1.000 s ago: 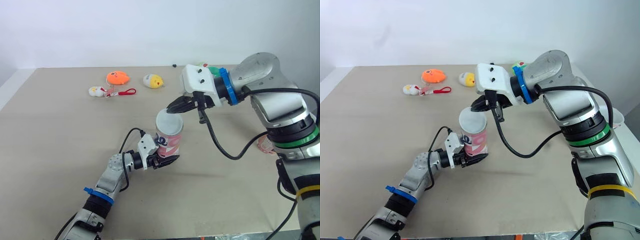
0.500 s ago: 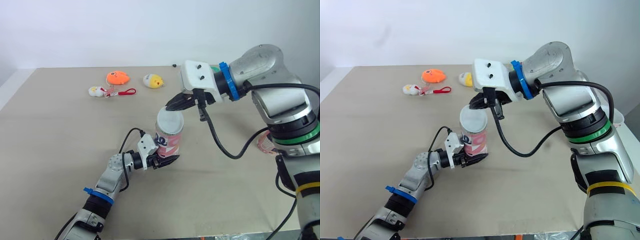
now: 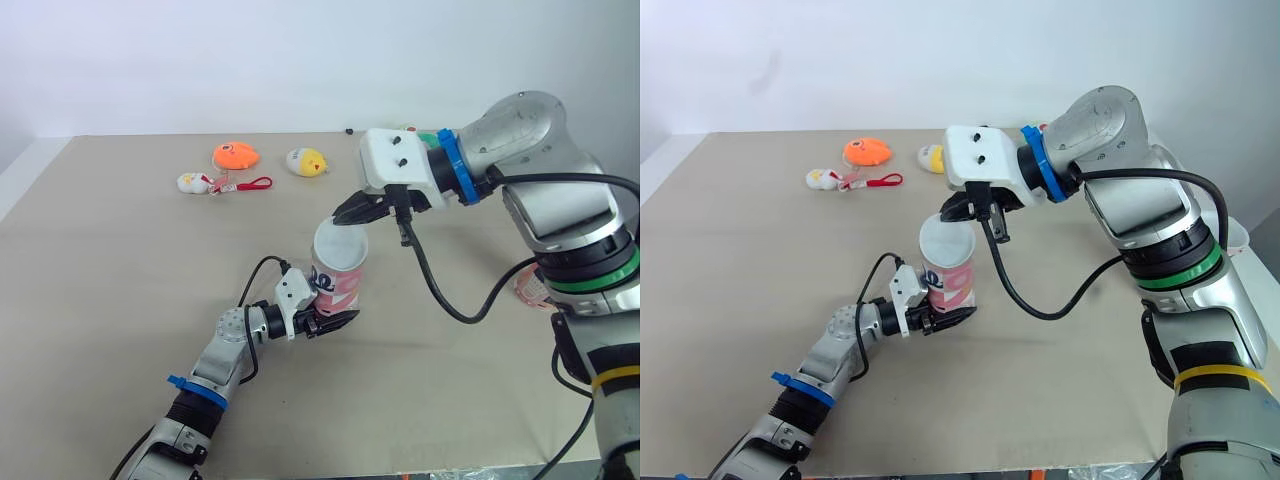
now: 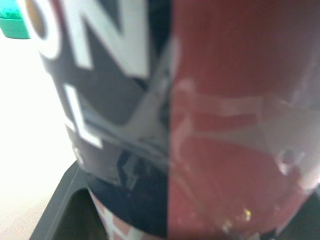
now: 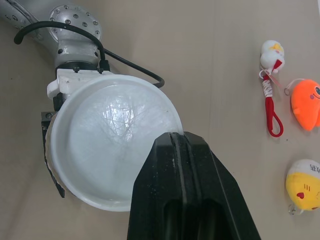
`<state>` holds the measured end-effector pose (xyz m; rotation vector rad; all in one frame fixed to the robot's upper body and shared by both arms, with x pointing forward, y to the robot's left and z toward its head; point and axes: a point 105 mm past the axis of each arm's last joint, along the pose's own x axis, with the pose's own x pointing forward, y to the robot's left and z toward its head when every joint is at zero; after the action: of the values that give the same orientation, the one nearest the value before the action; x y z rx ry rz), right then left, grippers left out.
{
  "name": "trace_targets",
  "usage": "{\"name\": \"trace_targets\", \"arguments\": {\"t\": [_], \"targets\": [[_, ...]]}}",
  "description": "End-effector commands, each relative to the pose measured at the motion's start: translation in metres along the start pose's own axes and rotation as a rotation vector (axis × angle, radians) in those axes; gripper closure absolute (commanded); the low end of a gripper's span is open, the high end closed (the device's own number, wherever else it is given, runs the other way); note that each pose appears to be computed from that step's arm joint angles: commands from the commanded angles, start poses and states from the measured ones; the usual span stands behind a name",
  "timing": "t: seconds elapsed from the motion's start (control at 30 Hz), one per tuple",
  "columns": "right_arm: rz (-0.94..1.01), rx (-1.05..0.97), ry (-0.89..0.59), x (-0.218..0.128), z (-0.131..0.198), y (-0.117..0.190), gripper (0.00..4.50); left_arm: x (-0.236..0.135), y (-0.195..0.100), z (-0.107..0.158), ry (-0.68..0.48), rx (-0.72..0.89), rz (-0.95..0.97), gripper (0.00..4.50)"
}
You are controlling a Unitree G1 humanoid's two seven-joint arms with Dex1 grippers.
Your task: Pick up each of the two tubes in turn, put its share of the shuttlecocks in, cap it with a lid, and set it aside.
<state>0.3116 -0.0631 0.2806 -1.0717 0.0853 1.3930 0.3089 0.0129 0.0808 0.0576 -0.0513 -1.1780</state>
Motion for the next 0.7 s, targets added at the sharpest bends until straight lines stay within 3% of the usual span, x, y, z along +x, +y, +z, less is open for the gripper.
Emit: {"name": "trace_targets", "arguments": {"t": [0.03, 0.4, 0.7], "targets": [[0.009, -0.03, 0.012, -0.002, 0.003, 0.003, 4.48, -0.008, -0.003, -0.031, 0.103, -0.08, 0.028, 1.51], [0.016, -0.04, 0.019, 0.003, 0.002, 0.005, 4.48, -0.007, -0.004, -0.032, 0.103, -0.086, 0.031, 1.51], [-0.038, -0.093, -0.036, -0.012, 0.025, -0.006, 4.48, -0.007, -0.004, -0.033, 0.1, -0.096, 0.035, 1.51]]}}
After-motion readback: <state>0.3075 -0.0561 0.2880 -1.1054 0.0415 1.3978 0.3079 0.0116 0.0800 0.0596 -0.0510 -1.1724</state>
